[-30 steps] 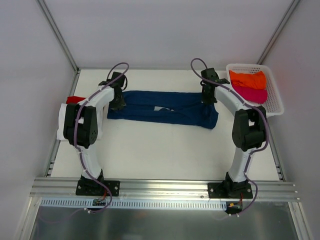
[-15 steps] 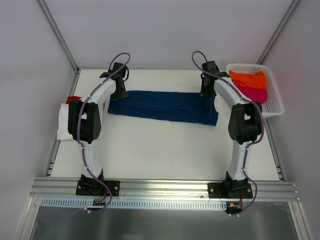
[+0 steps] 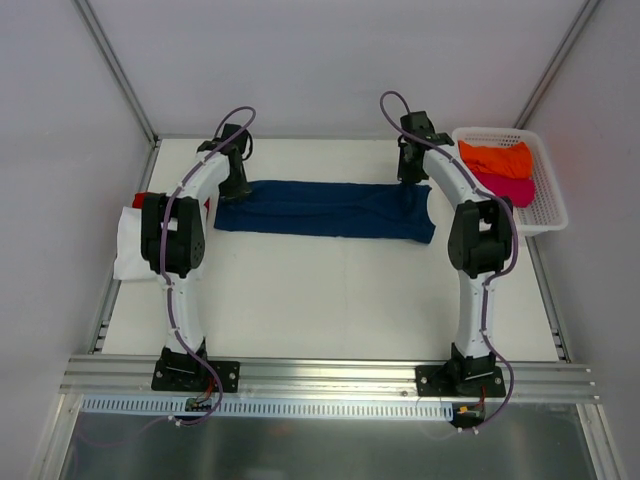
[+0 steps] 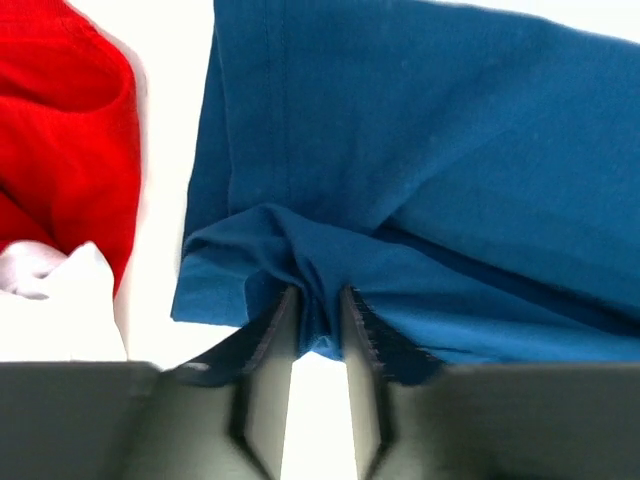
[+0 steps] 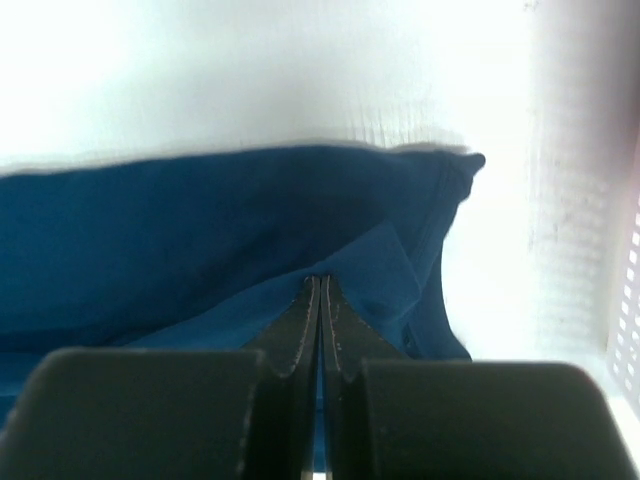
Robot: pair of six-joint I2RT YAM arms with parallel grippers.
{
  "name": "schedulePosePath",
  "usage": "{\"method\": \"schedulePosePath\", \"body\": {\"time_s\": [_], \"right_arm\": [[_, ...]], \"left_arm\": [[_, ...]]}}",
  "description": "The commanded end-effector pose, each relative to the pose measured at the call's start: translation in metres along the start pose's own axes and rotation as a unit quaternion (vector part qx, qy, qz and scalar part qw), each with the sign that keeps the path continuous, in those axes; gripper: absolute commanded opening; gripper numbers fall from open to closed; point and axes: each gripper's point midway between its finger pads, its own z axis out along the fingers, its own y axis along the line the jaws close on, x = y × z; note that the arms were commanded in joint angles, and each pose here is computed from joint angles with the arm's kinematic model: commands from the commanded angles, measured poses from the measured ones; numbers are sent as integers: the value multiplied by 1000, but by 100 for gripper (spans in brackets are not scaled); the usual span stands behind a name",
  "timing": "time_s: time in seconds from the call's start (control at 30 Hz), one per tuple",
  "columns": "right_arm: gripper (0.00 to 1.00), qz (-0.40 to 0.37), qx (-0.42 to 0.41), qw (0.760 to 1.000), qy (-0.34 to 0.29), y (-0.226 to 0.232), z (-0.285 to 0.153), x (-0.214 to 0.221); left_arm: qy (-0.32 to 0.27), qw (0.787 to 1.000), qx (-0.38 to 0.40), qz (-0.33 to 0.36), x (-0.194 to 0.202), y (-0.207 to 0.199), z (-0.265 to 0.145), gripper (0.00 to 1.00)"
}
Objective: Fold and stack the t-shirts
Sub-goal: Fold the tshirt
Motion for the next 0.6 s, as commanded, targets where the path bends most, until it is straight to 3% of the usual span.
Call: {"method": "schedulePosePath", "body": {"time_s": [0.0, 0.07, 0.1, 0.13, 0.17, 0.2, 0.27, 0.3, 0.47, 0.5, 0.57], "right_arm": [[1, -7, 7, 1000, -2, -6, 0, -10], [1, -8, 9, 1000, 2, -5, 5, -8], [2, -9, 9, 1000, 3, -5, 6, -8], [28, -9, 9, 1000, 4, -5, 8, -7], [46, -7, 15, 1000, 5, -7, 10, -6], [54, -7, 19, 1000, 5, -8, 10, -5], [57, -7, 24, 1000, -15, -10, 9, -13], [65, -9, 22, 999, -25, -11, 2, -13], [67, -1, -9, 993, -121, -9, -50, -43], [67, 1, -20, 989, -148, -9, -77, -53], [67, -8, -32, 987, -156, -4, -96, -46]], "left_arm": [[3, 1000, 1, 2, -8, 5, -1, 27], [4, 1000, -1, 4, -8, 5, 2, 61], [5, 1000, -2, 5, -7, 5, 3, 87], [4, 1000, -6, 5, -8, 7, 4, 99], [1, 1000, -9, 3, -9, 8, 3, 99], [-5, 1000, -13, 1, -12, 9, 1, 99], [-37, 999, -22, -13, -25, 14, -15, 99], [-51, 998, -20, -16, -32, 14, -23, 99], [-148, 988, -3, -31, -67, 8, -96, 99], [-162, 986, -5, -30, -70, 7, -107, 99], [-192, 981, 0, -25, -69, 2, -136, 99]]}}
